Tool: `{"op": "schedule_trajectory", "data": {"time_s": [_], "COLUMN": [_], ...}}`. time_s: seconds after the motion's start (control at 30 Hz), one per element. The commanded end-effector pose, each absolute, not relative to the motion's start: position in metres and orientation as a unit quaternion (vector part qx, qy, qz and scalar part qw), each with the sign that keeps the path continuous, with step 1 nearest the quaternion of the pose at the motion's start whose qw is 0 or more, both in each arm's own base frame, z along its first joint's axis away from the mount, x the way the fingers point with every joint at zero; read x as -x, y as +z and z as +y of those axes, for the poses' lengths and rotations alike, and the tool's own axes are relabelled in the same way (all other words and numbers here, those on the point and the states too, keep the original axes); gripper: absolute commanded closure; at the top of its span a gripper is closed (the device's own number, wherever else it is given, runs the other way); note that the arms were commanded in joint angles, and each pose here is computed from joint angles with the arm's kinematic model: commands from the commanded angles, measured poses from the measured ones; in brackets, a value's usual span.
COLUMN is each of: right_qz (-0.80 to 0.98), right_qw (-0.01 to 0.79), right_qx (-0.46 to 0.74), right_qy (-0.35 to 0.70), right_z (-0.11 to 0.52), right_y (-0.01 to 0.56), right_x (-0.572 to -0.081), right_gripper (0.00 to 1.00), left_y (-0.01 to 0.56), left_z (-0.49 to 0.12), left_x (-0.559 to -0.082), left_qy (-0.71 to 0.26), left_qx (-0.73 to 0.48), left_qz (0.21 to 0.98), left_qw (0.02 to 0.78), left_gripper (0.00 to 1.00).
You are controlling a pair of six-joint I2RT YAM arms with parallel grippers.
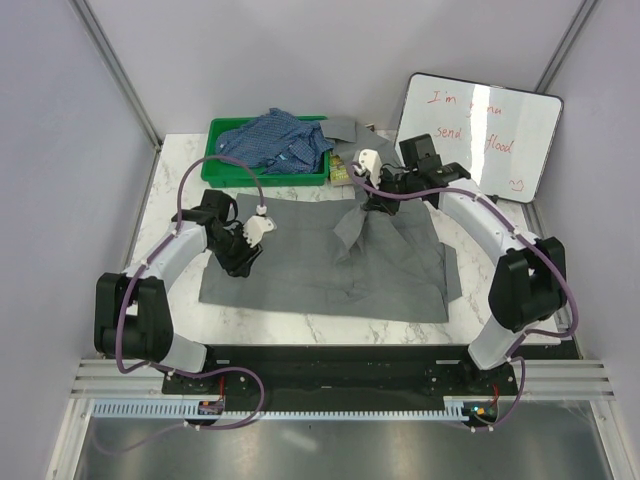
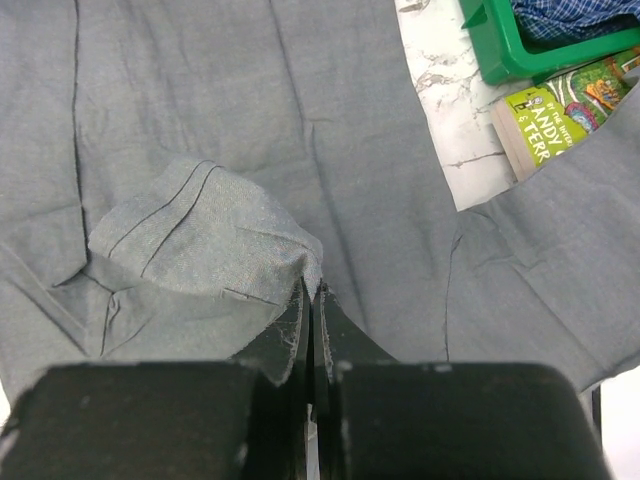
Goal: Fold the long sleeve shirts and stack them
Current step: Fold the shirt
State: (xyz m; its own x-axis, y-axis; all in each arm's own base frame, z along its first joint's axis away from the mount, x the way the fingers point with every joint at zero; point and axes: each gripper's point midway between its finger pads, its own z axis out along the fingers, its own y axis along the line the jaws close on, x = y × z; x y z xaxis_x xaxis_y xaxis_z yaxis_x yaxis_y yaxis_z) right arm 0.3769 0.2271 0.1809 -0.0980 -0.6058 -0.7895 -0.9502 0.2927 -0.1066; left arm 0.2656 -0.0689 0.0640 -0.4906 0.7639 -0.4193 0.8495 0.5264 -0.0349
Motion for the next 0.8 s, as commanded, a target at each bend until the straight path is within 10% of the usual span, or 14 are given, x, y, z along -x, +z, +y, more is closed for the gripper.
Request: {"op": "schedule_trajectory", "data": {"time_s": [0.0, 0.23, 0.77], "right_qz": [0.694, 0.720, 0.727], "right_qw": [0.402, 0.373, 0.367], "right_qx": [0.553, 0.519, 0.501], "right_qy": [0.226, 0.270, 0.291], "right_z": [0.236, 0.241, 0.239], "right_y": [0.183, 0.165, 0.173], "right_x": [-0.388, -0.386, -0.388], "right_gripper": [0.99, 0.98, 0.96], "left_y": [0.091, 0.143, 0.125], "left_z": [-0.093, -0.176, -0.312], "left_x": [-0.275, -0.271, -0.306], "left_qy": [-0.173, -0.350, -0.312], "left_qx": [-0.421, -0.341, -0.428], "left_qz": [0.862, 0.830, 0.738], "left_qw": [0.225, 0.270, 0.418], "left_gripper": [0.51, 0.18, 0.15]}}
